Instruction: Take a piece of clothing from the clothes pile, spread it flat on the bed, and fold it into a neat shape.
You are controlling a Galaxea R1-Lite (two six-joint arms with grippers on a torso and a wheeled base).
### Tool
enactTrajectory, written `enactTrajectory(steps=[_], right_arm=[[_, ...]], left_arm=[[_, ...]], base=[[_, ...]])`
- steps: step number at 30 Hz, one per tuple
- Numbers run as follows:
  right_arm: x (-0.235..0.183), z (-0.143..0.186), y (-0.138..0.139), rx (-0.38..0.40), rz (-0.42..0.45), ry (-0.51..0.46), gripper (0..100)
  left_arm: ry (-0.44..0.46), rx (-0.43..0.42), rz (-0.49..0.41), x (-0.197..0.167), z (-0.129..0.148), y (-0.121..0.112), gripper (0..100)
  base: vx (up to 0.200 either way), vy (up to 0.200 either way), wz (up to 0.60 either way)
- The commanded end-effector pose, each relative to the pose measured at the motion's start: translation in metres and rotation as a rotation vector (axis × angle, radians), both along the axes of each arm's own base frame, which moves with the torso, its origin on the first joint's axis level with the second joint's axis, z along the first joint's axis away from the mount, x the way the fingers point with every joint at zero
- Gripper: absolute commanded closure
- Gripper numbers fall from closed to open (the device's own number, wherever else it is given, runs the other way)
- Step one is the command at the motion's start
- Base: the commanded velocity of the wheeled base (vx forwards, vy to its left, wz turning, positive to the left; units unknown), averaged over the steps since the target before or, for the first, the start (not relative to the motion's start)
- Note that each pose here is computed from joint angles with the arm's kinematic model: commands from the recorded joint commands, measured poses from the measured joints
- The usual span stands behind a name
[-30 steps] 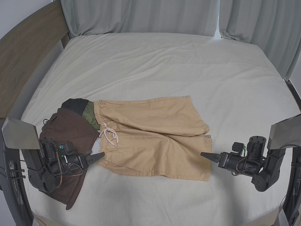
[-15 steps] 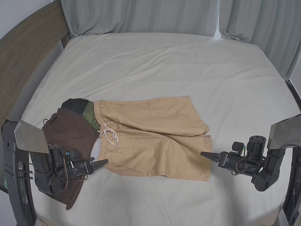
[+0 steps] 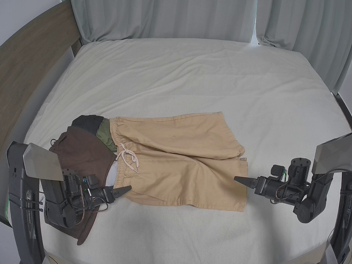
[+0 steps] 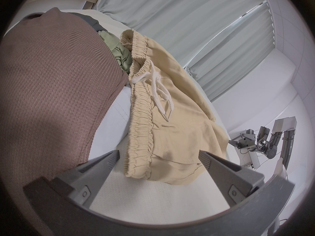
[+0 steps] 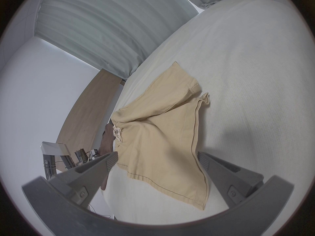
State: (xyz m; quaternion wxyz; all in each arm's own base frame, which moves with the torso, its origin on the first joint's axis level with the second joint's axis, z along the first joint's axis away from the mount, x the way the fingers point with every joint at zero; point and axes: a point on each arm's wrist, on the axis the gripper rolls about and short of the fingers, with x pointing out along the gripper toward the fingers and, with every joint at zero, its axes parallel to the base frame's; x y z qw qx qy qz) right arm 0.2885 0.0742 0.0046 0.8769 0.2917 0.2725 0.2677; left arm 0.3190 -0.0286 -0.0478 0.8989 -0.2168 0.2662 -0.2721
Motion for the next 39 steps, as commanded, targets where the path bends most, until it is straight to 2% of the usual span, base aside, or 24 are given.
enactTrajectory(steps=[1,2,3,12,21,31,39], right_arm=[[0.001,-0.001,0.000,0.001,0.000,0.001,0],[0.001,-0.001,0.000,0.001,0.000,0.001,0],[0.001,-0.001,0.000,0.001,0.000,0.001,0],[-0.003,-0.002,0.002,-0.013,0.015,0.006,0],[-0.022,-0.031,-0.004,-0.141,0.078,0.065,0],[-0.029,-0.048,-0.003,-0.162,0.105,0.129,0],[-0.025,-0.054,0.005,-0.163,0.128,0.127,0]], left_arm=[[0.004,0.001,-0.002,0.000,-0.001,-0.001,0],[0.004,0.001,-0.002,0.000,-0.001,-0.001,0],[0.004,0.001,-0.002,0.000,-0.001,-0.001,100],[0.010,0.003,0.001,0.002,-0.007,0.000,100],[0.003,0.008,-0.001,0.001,-0.005,0.001,100],[-0.004,0.008,-0.002,0.002,-0.004,0.001,100],[-0.007,0.008,0.000,0.002,-0.003,0.001,100]], base=[[0.000,0.000,0.00],[0.000,0.000,0.00],[0.000,0.000,0.00],[0.000,0.000,0.00],[0.000,0.000,0.00],[0.000,0.000,0.00],[0.000,0.000,0.00]])
